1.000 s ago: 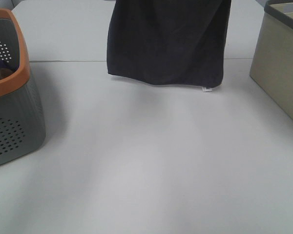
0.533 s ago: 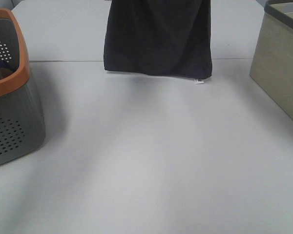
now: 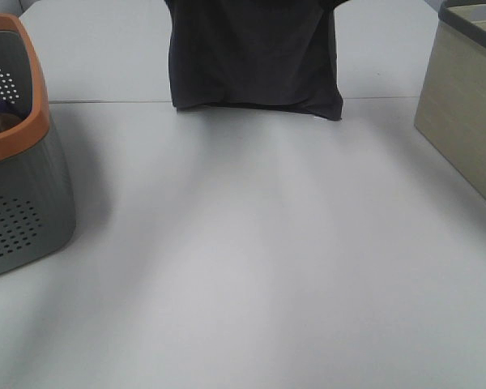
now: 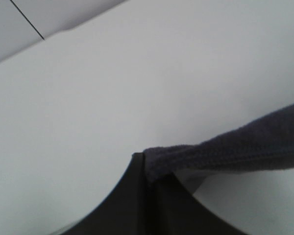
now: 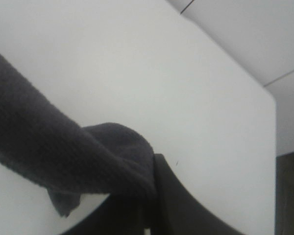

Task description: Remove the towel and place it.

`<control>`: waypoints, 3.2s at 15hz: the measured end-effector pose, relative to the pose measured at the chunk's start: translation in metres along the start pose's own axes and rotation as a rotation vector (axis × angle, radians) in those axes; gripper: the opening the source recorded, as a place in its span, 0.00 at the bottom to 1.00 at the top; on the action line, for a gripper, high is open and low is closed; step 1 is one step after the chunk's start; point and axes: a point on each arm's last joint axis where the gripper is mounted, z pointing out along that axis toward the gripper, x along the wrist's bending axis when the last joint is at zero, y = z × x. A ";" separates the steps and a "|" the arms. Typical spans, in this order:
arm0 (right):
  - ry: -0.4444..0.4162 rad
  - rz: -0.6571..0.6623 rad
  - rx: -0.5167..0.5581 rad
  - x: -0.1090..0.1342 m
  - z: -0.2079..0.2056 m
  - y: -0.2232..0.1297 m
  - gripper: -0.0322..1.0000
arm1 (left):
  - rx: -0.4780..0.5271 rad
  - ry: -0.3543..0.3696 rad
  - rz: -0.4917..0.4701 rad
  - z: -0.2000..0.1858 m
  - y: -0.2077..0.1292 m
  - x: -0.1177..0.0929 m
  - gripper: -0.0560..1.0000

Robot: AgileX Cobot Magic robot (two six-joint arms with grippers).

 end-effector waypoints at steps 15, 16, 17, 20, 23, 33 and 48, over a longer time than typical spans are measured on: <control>0.605 0.139 0.814 0.071 -0.010 -0.082 0.03 | 0.699 -0.449 0.071 0.001 -0.111 -0.072 0.05; 0.620 0.147 0.858 0.077 -0.014 -0.093 0.03 | 0.741 -0.461 0.085 -0.003 -0.121 -0.076 0.05; 0.637 0.151 0.905 0.084 -0.018 -0.104 0.03 | 0.784 -0.472 0.094 -0.007 -0.131 -0.080 0.05; 0.639 0.135 0.954 0.087 -0.030 -0.115 0.03 | 0.839 -0.503 0.116 -0.013 -0.145 -0.090 0.05; 0.622 0.125 0.978 0.087 -0.033 -0.119 0.03 | 0.900 -0.558 0.153 -0.019 -0.163 -0.114 0.05; 0.685 0.122 1.091 0.107 -0.042 -0.150 0.03 | 0.978 -0.622 0.227 -0.044 -0.184 -0.133 0.05; 0.514 0.543 0.927 0.065 -0.109 -0.083 0.65 | 0.980 -0.663 0.166 -0.046 -0.183 -0.138 0.35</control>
